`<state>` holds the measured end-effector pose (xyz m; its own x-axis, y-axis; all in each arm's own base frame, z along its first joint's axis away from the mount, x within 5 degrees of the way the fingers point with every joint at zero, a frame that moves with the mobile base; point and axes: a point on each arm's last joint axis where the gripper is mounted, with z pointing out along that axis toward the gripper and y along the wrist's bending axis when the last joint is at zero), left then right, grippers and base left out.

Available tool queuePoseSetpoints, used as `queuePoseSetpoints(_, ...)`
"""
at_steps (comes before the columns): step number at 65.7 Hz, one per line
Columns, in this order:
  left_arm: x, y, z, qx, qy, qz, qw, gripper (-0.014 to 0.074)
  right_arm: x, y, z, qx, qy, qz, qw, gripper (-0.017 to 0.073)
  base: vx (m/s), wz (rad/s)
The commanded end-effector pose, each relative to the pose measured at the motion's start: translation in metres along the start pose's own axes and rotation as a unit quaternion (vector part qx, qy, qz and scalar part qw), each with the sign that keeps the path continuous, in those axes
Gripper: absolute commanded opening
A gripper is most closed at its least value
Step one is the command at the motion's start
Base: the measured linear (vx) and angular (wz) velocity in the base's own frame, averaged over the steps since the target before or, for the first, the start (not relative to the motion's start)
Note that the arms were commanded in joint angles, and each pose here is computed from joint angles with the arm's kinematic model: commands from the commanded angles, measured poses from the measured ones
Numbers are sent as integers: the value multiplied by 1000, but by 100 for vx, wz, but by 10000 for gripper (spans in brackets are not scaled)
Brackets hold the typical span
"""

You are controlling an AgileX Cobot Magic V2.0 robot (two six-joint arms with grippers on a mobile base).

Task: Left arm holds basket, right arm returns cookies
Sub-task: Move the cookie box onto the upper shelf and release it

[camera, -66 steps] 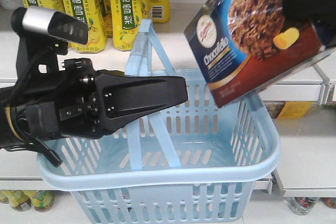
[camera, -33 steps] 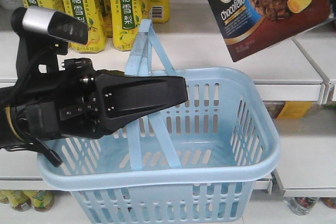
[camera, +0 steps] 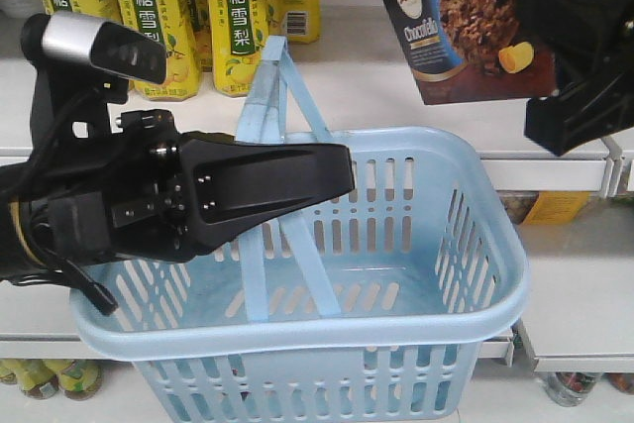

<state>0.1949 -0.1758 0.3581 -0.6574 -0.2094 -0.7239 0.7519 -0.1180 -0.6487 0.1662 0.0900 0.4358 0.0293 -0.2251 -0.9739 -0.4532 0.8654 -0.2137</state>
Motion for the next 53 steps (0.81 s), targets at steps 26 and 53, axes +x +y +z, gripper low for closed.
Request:
queuePoseSetpoints(26,-17,-20,0,41,-48,26,998,3,14,-46,17,115,-75,25,990,-6,0,0)
queuePoseSetpoints(53,-17,-20,0,41,-49,26,998,3,38,-49,67,99,-70,40,992,-6,0,0)
